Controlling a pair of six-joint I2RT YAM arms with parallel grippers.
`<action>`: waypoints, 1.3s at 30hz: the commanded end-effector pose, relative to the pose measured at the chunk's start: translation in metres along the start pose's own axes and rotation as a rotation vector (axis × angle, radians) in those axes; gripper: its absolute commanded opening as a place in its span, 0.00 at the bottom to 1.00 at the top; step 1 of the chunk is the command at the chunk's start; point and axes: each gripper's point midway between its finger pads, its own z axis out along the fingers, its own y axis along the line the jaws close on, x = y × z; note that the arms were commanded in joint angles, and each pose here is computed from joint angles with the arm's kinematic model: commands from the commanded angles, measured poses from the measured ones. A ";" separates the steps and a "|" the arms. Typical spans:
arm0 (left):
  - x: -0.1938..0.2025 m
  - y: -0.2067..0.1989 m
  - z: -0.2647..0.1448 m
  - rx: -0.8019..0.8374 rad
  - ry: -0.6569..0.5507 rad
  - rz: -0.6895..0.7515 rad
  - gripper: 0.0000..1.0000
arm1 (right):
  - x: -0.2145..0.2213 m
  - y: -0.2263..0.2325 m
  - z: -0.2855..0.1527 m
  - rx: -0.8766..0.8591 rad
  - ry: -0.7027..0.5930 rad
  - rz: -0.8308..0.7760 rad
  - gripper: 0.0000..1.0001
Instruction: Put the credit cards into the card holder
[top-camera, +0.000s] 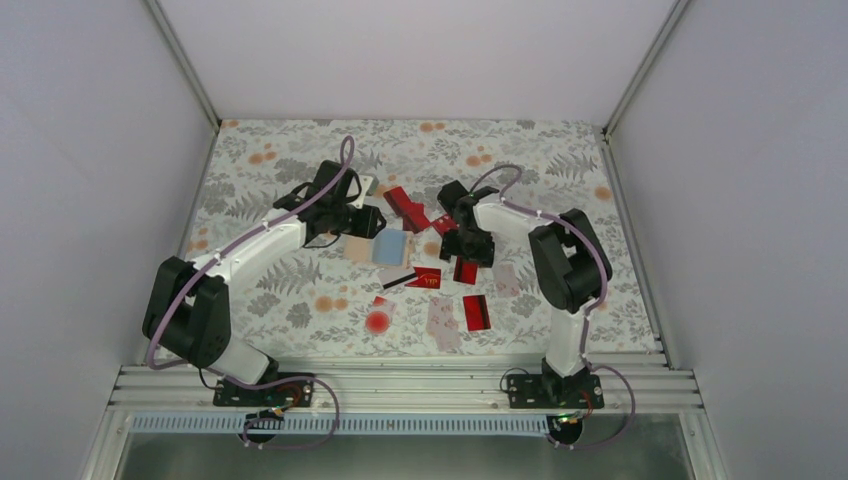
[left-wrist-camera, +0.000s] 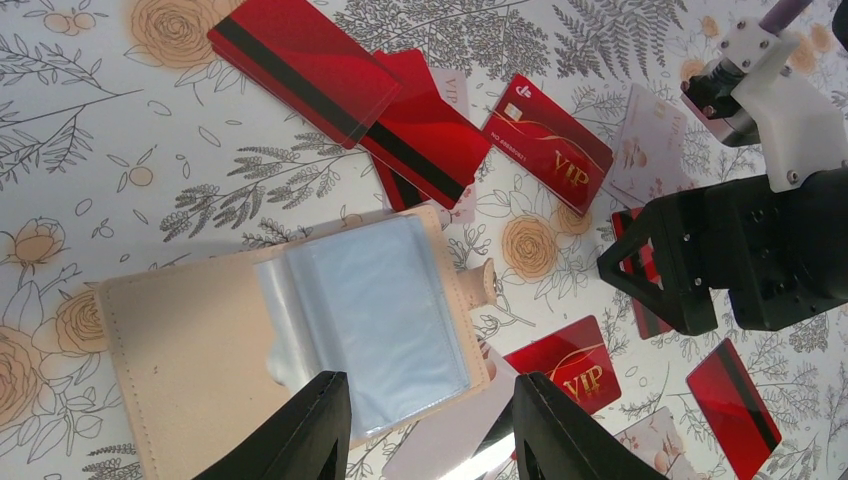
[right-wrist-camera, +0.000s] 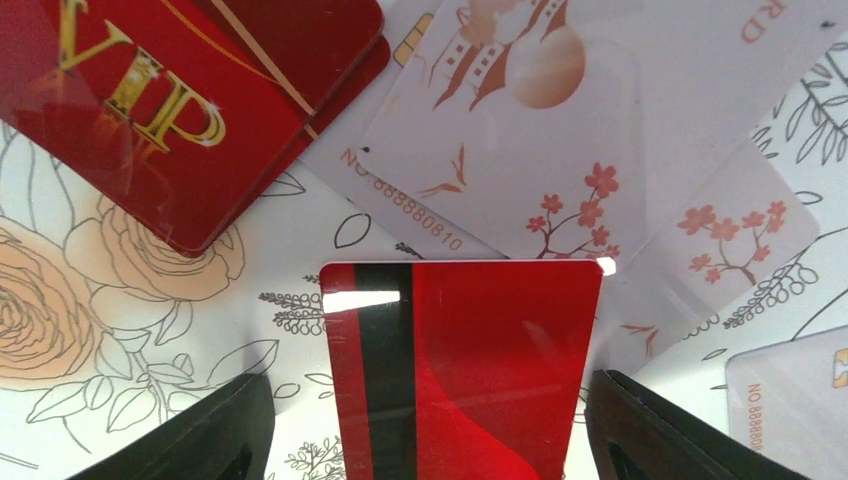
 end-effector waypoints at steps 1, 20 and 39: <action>-0.003 -0.001 -0.006 0.006 -0.021 0.021 0.42 | 0.011 -0.015 0.015 0.039 0.025 0.015 0.76; -0.007 -0.003 -0.008 0.006 -0.023 0.013 0.42 | 0.051 -0.038 0.061 0.052 0.119 -0.003 0.65; -0.007 -0.003 -0.009 0.004 -0.028 0.011 0.42 | 0.039 -0.027 0.046 0.021 0.093 -0.060 0.56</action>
